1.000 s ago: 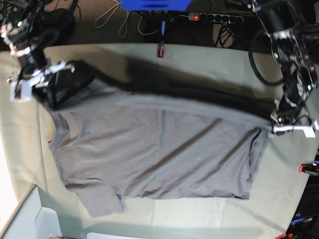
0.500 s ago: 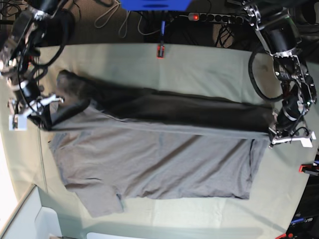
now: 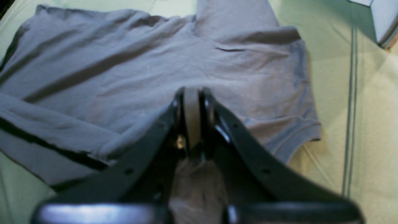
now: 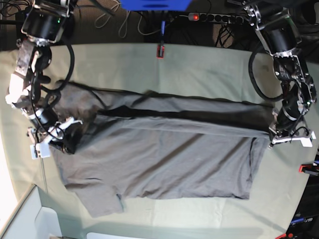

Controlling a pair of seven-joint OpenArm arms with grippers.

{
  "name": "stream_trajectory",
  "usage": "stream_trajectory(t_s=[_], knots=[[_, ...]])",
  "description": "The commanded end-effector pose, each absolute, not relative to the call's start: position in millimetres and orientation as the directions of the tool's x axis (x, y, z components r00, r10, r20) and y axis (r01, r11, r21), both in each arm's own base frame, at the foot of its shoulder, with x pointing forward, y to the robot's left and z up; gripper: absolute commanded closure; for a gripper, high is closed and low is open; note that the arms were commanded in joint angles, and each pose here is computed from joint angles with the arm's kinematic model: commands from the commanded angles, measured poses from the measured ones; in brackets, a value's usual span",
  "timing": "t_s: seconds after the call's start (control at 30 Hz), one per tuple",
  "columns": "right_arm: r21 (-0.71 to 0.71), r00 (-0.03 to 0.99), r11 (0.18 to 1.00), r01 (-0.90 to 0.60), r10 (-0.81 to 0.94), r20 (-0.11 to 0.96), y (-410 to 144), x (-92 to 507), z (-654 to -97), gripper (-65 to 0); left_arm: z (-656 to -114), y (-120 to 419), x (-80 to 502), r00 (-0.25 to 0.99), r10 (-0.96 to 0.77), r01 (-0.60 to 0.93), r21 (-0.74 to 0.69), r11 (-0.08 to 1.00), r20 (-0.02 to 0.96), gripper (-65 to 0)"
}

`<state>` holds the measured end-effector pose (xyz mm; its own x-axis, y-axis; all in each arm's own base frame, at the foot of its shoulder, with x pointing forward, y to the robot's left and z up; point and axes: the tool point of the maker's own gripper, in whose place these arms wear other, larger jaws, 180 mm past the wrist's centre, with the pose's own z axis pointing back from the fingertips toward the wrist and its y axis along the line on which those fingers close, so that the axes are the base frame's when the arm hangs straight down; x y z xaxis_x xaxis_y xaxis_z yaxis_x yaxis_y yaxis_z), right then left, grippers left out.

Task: Layout the t-shirt on the table in an organized manner, then fold the t-shirt properly
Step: 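Lower the folded edge onto the shirt and release with both grippers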

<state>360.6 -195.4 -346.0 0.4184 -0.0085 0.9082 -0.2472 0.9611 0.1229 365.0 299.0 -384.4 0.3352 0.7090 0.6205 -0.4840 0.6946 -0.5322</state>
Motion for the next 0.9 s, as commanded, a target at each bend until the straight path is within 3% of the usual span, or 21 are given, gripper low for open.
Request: stream_trajectory(t_s=[0.0,0.37,0.87], knots=[[0.119,0.360,0.962,-0.245,-0.024,0.933,-200.2,372.5,-327.7,0.0,-365.5,307.3,375.3,0.298,0.693,-0.458,-0.539,0.707,0.657,-0.1],[0.016,0.412,0.970,-0.242,0.088,0.907,-197.5,404.5,-338.5,0.0,-373.4,313.5,373.7,0.310,0.696,-0.475,-0.529,0.703,0.647,-0.1],[0.050,0.423,0.967,-0.251,0.063,0.904,-185.3,409.7,-343.6,0.0,-373.6,318.0,383.0,0.307,0.707,-0.481,-0.537,0.693,0.637,-0.3]])
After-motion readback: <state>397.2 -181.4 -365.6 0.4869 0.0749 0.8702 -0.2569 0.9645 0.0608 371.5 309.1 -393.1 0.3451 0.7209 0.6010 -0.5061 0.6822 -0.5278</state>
